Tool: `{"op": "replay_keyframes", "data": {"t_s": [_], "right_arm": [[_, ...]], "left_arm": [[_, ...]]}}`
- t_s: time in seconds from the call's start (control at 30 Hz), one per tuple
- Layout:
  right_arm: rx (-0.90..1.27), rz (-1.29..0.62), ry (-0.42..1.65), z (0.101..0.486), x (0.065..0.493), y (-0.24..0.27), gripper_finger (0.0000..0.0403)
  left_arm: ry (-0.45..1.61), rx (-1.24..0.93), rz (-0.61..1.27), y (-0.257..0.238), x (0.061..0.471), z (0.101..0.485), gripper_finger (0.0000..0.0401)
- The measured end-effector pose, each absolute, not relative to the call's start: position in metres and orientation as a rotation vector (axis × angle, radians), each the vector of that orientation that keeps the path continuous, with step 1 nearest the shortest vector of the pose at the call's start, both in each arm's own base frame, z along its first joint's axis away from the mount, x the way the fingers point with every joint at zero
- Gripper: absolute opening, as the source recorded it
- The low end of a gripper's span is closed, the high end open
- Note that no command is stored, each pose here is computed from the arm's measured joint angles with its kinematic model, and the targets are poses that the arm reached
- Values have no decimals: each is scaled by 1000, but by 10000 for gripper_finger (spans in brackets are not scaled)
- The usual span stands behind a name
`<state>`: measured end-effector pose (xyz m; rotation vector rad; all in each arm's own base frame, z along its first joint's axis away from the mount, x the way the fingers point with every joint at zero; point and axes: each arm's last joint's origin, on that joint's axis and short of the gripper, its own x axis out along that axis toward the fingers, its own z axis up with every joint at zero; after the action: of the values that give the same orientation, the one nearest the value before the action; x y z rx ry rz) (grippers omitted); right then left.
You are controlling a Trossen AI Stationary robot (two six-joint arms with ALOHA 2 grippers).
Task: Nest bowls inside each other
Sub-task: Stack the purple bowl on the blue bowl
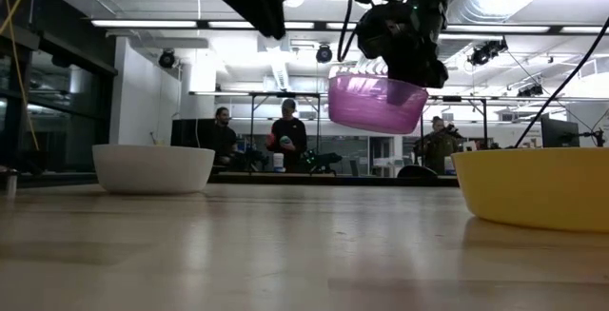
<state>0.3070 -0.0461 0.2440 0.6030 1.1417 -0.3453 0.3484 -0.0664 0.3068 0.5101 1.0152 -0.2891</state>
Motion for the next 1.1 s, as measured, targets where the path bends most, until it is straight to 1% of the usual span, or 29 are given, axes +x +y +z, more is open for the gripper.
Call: {"op": "replay_keyframes", "data": {"t_s": [0.17,0.33,0.47,0.63,0.97,1.03,1.1], "right_arm": [[595,-328,1159,237,311,-45,3],[582,-292,1168,231,317,-43,3],[577,-277,1174,228,319,-41,3],[575,-254,1157,229,322,-38,3],[581,-201,1136,230,325,-31,3],[577,-196,1138,230,325,-29,3],[578,-192,1134,230,326,-28,3]], "left_arm": [[1057,551,-311,-69,364,293,70],[1046,586,-327,-71,375,298,70],[1005,620,-335,-70,378,305,70],[1007,614,-349,-65,378,304,70],[1063,644,-388,-64,389,282,70],[1041,661,-394,-65,394,280,70],[1065,667,-403,-65,393,279,70]]}}
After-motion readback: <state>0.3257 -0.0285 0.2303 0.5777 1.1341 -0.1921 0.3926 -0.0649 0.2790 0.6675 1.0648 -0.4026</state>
